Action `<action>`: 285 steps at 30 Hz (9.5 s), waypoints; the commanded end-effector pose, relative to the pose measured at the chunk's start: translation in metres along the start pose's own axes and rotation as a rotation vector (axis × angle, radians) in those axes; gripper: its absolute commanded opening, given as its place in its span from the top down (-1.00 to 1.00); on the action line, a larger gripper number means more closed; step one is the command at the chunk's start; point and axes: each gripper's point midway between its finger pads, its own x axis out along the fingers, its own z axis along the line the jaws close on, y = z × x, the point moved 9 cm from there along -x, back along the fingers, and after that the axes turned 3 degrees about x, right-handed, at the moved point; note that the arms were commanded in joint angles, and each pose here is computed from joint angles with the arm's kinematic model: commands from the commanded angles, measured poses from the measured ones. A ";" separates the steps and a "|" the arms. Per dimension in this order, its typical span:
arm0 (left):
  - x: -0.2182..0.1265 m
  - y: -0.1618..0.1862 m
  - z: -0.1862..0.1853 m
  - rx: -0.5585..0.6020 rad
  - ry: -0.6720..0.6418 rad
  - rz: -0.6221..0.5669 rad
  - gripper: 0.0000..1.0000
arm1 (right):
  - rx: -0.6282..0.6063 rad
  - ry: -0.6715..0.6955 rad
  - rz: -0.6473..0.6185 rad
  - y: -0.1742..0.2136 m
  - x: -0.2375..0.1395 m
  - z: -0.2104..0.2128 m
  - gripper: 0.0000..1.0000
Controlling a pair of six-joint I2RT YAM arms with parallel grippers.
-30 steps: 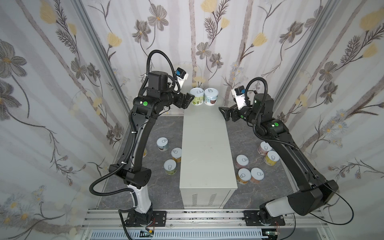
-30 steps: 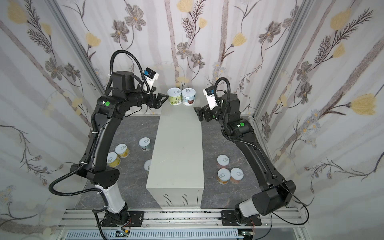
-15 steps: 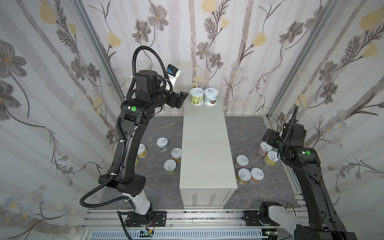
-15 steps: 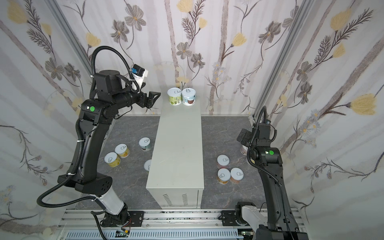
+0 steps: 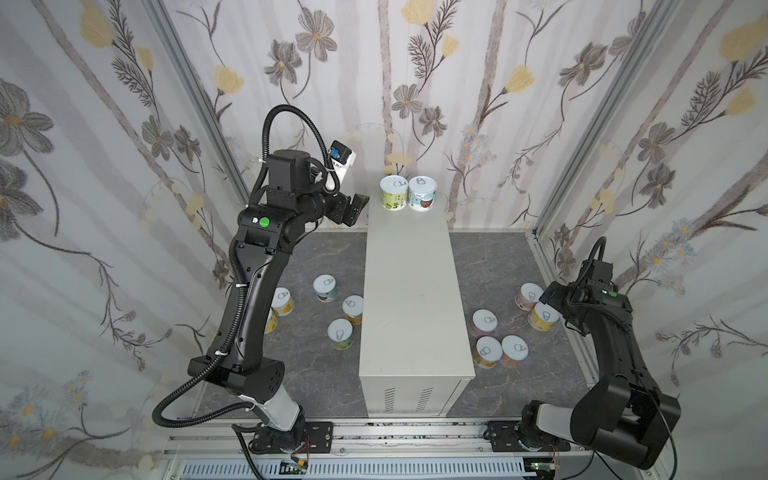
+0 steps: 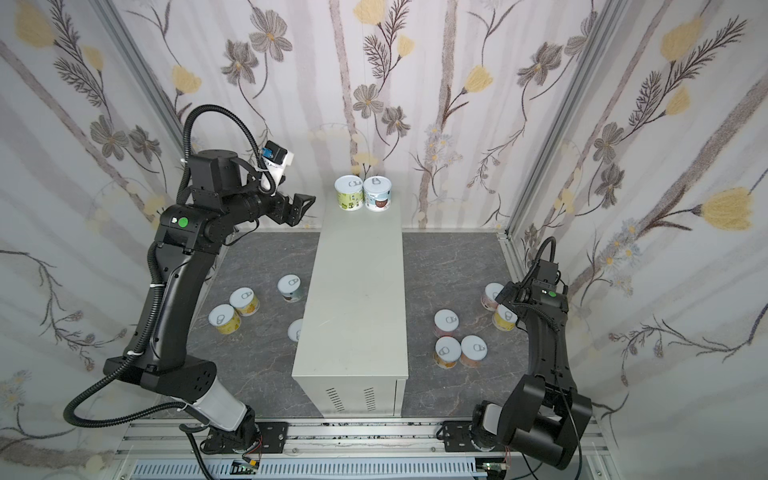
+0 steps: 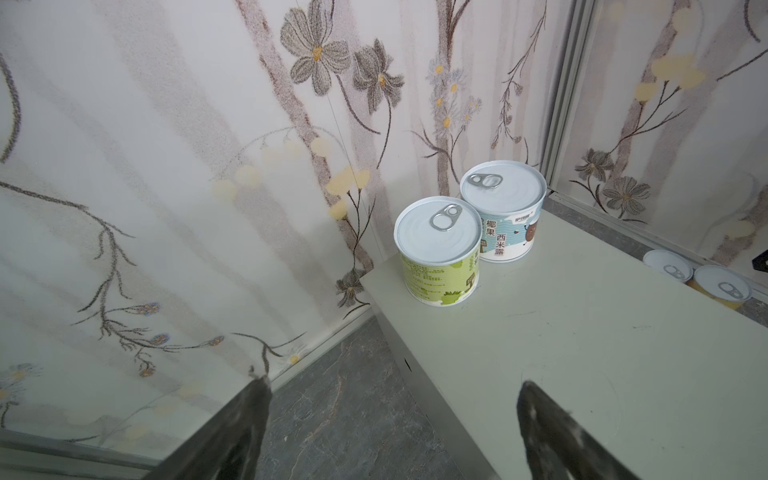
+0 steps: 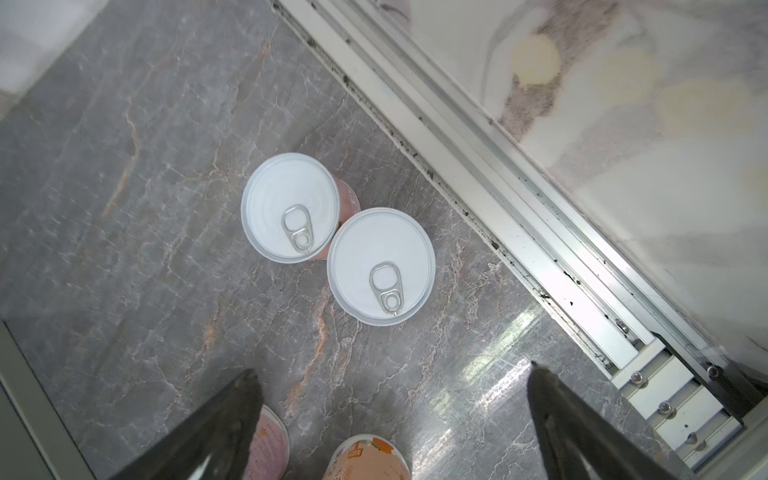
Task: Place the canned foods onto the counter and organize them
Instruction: 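Lower the right gripper to the floor's yellow can while the left arm withdraws, then grasp the yellow pineapple can with the right gripper and lift it, then carry the yellow can onto the counter near the other cans with the right gripper, then lower the yellow can onto the counter and open the right gripper, then push the yellow can toward the blue can with the right gripper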
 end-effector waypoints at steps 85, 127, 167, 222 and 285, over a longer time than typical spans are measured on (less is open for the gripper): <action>-0.021 0.012 -0.016 0.014 0.170 -0.037 -0.95 | -0.777 -0.774 -0.080 -0.004 -0.221 0.250 0.22; -0.023 0.013 -0.054 0.032 0.308 -0.040 -1.00 | -0.996 -0.868 -0.052 0.059 -0.243 0.297 -0.37; 0.021 0.024 -0.121 0.054 0.547 -0.008 -1.00 | -1.058 -0.875 -0.110 0.068 -0.251 0.303 -0.92; -0.042 0.039 -0.042 0.038 0.118 -0.062 -1.00 | -0.996 -0.871 -0.375 0.059 -0.237 0.305 -0.49; -0.021 0.048 -0.032 0.018 0.118 -0.019 -1.00 | -1.031 -0.899 -0.309 0.058 -0.200 0.340 -0.49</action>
